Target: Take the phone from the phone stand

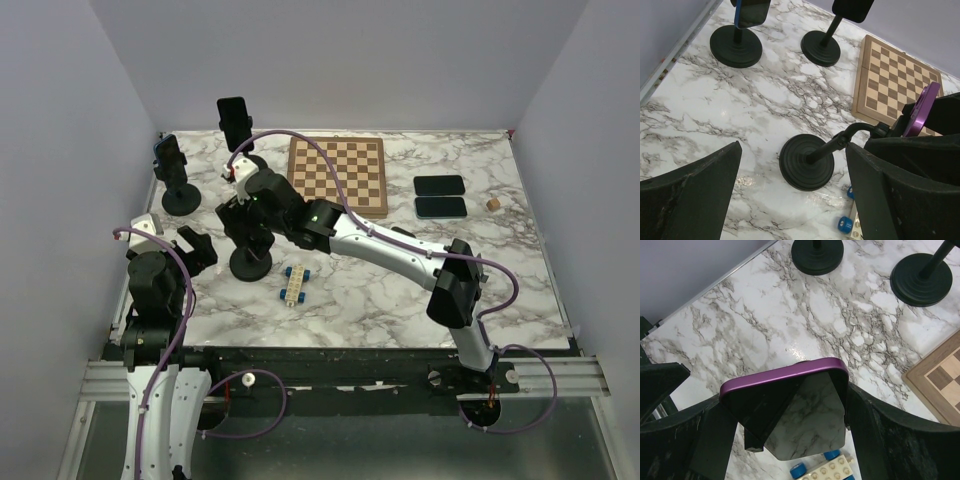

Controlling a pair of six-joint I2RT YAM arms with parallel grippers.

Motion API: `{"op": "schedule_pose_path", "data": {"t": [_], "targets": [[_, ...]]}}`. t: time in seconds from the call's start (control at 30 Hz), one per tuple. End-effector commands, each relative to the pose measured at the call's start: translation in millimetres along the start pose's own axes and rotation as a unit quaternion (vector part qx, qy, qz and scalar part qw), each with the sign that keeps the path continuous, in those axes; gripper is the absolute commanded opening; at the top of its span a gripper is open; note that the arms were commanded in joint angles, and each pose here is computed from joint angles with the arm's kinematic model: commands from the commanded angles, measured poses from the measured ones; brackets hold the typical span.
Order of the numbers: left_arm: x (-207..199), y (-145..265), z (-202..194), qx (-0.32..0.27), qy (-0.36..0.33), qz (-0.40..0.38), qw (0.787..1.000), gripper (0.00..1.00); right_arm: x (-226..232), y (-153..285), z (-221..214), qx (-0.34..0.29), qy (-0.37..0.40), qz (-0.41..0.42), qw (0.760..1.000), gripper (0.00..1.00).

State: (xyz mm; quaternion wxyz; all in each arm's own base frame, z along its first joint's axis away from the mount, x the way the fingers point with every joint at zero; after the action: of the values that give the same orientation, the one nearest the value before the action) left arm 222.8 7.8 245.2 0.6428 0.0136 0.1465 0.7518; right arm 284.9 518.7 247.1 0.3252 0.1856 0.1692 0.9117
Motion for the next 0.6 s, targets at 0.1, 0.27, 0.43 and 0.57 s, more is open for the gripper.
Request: {"op": "schedule_pose_path", "data": {"t": [0.1, 0.27, 0.43, 0.57], "targets": [[-2, -1, 2, -0.001, 0.004, -0.005, 1.0, 0.93, -2, -3, 8, -0.012, -0.003, -0.01, 1.0, 0.87], [-3, -2, 1, 0.001, 0.003, -0.007, 1.0, 0.93, -3, 1, 12, -0.019, -0.009, -0.016, 1.0, 0.65], [-14, -4, -1, 0.004, 0.0, -0.04, 0.999, 0.95, -3, 7, 18, -0.027, -0.038, -0.017, 0.999, 0.42], [-40, -6, -6, 0.02, -0.007, -0.119, 0.993, 0.99, -1, 6, 14, -0.018, -0.064, -0.01, 0.998, 0.26]]}}
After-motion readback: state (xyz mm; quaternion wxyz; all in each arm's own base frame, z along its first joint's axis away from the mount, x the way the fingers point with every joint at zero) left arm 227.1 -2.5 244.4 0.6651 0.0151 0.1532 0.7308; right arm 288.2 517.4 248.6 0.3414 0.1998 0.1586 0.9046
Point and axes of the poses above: each gripper's point midway between its finger pads, its own y axis back along the fingers, its own x axis along the line the jaws close on, z = x × y, the point moved 1 cm from there along y, back along the fingers, and after that the axes turned 11 degrees about -y, right-handed, at the moved point
